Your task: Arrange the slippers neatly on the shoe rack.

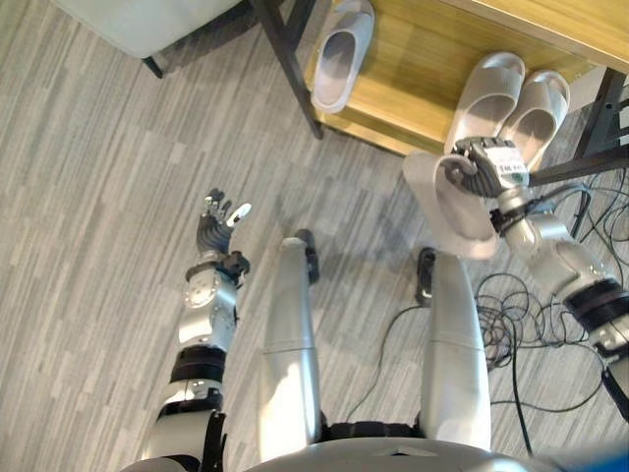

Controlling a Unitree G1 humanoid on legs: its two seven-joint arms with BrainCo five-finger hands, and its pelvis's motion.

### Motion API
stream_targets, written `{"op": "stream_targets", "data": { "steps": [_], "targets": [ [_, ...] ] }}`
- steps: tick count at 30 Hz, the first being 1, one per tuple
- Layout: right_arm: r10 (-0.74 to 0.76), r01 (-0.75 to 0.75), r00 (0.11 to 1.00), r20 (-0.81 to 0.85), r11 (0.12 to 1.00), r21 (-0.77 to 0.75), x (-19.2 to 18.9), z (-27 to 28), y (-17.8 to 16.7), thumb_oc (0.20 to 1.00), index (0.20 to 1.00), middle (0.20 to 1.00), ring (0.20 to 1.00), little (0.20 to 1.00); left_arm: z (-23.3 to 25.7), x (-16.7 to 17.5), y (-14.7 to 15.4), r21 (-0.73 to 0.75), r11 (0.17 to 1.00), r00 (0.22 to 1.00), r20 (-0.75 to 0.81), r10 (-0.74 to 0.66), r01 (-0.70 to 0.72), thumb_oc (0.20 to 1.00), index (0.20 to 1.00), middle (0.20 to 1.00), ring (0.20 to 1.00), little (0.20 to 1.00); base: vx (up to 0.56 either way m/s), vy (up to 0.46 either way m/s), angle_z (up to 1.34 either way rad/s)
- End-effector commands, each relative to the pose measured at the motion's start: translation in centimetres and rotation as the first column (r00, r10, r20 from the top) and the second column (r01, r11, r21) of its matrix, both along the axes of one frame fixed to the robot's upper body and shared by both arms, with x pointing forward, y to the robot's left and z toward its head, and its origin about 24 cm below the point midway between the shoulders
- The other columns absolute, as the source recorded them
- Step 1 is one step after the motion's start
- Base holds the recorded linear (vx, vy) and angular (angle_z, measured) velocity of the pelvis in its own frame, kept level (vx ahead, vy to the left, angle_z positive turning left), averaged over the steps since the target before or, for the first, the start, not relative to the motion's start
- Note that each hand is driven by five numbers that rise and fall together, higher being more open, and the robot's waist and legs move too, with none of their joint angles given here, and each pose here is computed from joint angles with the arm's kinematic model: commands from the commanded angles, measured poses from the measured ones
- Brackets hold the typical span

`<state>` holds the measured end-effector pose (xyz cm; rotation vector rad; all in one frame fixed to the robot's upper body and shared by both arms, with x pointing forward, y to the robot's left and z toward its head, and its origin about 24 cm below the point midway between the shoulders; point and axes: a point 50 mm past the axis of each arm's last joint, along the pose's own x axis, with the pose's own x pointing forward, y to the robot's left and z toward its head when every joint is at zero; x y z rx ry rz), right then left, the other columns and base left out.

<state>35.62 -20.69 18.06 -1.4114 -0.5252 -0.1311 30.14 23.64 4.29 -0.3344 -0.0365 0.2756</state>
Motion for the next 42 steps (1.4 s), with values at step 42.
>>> {"op": "stream_targets", "data": {
  "steps": [42],
  "targets": [
    [-0.375,0.435,0.858,0.352,0.894,-0.109,1.9,22.1,-3.7,0.200,0.200,0.200,0.200,0.200,2.3,-5.5,-8.9,-0.003,0.869,0.853,0.193,-0.485,0.495,1.000,1.000,1.000,1.000,1.000,0.06,0.066,0.06]
  ]
}}
